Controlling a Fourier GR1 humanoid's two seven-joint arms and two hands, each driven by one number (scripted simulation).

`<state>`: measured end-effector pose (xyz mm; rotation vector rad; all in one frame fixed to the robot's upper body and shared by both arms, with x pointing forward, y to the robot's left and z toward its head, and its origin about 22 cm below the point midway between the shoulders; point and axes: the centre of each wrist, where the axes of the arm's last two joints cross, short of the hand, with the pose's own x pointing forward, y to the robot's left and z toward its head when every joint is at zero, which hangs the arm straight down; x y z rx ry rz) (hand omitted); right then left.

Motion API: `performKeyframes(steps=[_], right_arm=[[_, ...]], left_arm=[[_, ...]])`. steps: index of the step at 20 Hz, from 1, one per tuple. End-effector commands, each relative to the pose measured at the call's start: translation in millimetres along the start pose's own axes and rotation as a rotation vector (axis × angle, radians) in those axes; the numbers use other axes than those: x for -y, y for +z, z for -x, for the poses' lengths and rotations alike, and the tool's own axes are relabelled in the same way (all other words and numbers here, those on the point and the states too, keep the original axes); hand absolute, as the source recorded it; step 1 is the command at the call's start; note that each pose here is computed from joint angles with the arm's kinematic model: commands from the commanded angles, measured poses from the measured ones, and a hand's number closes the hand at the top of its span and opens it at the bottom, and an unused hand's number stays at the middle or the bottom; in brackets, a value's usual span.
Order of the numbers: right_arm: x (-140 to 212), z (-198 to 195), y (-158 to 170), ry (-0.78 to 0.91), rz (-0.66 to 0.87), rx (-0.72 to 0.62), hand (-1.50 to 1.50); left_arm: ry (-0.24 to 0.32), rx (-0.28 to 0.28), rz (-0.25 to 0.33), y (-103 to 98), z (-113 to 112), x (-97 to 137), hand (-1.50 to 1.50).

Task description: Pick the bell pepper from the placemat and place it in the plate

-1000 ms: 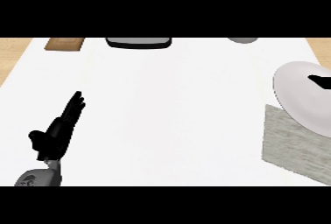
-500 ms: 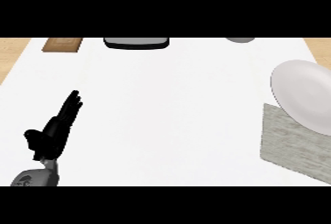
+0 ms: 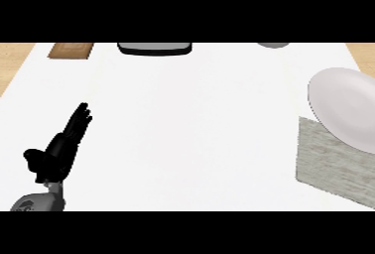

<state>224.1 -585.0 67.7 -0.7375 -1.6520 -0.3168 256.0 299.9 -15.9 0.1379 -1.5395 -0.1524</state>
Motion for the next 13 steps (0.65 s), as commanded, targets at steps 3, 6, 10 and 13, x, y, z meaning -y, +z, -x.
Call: performKeyframes(steps=[3, 6, 10, 13], right_arm=[[48.6, 14.5, 33.3, 0.015, -0.068, 0.034, -1.50], [46.9, 15.3, 33.3, 0.036, -0.096, 0.049, -1.50], [41.7, 33.2, 48.2, 0.066, -0.084, 0.047, -1.50], [53.7, 37.3, 59.0, 0.074, -0.052, 0.044, -1.50]], left_arm=[[0.007, 0.007, -0.002, 2.9, -7.4, -3.6, 0.00], [0.013, -0.012, 0.005, -10.5, -0.6, 17.1, 0.00], [0.005, -0.007, 0.003, -3.7, 2.8, 10.0, 0.00], [0.023, 0.005, 0.020, 1.8, -0.7, 9.0, 0.00]])
